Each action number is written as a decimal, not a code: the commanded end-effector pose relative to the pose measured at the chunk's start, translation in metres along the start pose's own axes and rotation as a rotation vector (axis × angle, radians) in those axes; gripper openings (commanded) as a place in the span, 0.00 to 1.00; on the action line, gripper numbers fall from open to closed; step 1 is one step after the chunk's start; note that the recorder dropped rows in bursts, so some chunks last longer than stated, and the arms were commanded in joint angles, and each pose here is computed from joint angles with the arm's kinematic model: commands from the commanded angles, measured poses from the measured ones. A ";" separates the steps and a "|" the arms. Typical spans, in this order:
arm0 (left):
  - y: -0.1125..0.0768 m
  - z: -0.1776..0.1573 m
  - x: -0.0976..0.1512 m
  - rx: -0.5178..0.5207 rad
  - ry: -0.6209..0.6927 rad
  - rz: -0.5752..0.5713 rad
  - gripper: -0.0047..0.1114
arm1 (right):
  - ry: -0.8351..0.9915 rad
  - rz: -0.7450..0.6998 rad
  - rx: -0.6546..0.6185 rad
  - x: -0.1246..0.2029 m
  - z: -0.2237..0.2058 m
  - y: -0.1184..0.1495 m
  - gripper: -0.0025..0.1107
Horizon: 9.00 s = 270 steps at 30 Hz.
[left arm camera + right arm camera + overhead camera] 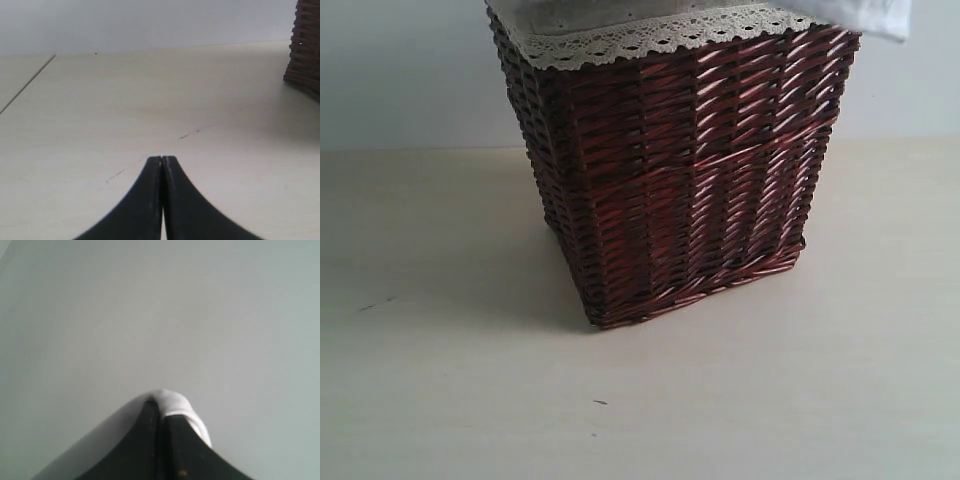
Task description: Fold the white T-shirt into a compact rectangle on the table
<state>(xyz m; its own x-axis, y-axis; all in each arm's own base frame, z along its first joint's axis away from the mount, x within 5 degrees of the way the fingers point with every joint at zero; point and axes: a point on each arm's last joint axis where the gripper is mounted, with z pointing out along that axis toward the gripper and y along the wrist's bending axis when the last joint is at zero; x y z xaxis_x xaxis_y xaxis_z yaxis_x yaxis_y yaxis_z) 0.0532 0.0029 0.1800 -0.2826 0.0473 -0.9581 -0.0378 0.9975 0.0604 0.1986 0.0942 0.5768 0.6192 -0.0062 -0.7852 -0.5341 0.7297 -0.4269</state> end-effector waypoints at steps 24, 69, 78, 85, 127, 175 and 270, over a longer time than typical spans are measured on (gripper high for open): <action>0.000 0.000 -0.001 0.000 -0.015 -0.003 0.04 | -0.324 -0.007 -0.090 -0.146 -0.035 0.008 0.02; 0.000 0.000 -0.001 0.000 -0.015 -0.003 0.04 | 0.831 0.409 -0.244 0.252 0.035 0.022 0.02; 0.000 0.000 -0.001 0.000 -0.015 -0.003 0.04 | 0.841 0.443 -0.749 0.221 0.016 0.059 0.02; 0.000 0.000 -0.001 0.000 -0.015 -0.003 0.04 | 0.724 0.149 -0.783 0.162 0.005 0.056 0.02; 0.000 0.000 -0.001 0.000 -0.014 -0.003 0.04 | 1.708 -0.291 -1.381 0.291 -0.139 0.144 0.02; 0.000 0.000 -0.001 0.000 -0.014 -0.003 0.04 | 1.188 -0.021 -0.835 0.283 -0.121 0.147 0.02; 0.000 0.000 -0.001 0.000 -0.014 -0.003 0.04 | 0.947 0.288 -0.767 0.323 -0.086 0.181 0.48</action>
<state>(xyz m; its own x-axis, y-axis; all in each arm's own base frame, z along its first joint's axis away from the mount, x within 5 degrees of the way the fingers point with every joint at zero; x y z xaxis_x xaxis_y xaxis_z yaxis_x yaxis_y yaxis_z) 0.0532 0.0029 0.1800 -0.2826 0.0473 -0.9581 -0.0378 0.9975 0.0604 0.2621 0.1684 0.1820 -0.1581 -0.6175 -0.7705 -0.9646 0.2633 -0.0132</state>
